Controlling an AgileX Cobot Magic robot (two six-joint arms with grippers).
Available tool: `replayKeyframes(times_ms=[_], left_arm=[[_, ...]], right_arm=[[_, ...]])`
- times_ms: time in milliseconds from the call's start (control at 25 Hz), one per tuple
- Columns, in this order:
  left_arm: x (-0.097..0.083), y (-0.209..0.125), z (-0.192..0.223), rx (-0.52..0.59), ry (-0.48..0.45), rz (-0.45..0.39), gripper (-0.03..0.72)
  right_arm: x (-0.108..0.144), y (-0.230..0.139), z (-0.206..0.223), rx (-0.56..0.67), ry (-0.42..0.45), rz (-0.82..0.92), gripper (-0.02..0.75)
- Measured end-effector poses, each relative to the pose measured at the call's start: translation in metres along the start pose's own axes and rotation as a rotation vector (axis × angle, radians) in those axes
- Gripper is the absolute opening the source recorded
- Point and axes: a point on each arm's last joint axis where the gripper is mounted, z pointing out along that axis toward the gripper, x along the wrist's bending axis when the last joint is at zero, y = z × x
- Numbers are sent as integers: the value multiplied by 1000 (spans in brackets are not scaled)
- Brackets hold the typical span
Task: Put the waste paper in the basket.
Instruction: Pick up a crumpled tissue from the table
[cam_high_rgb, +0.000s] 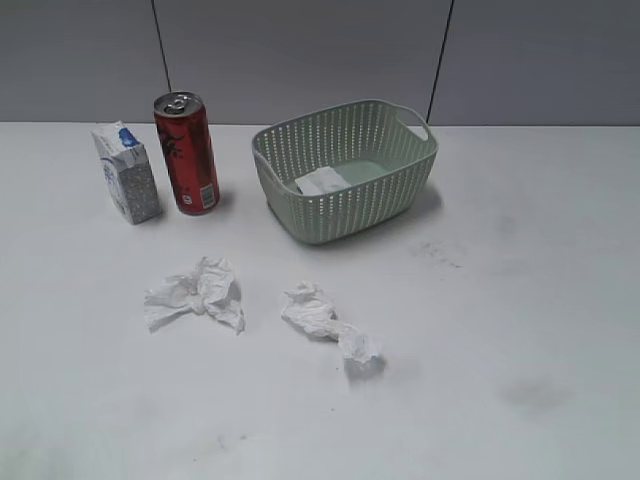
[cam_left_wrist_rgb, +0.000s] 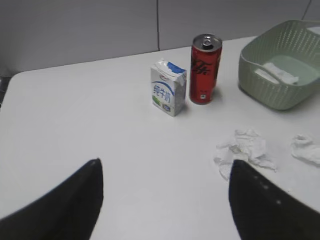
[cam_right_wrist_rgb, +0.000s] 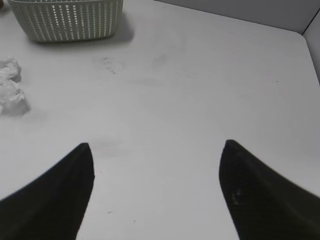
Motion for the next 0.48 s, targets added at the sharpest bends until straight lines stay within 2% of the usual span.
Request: replayKeyframes(times_ms=[200, 480], left_arm=[[-3, 25, 34, 98, -100, 80, 591], [-13, 48, 109, 305, -190, 148, 591]], right_arm=[[0, 0, 0, -1, -1, 0, 589], [0, 0, 0, -1, -2, 0, 589]])
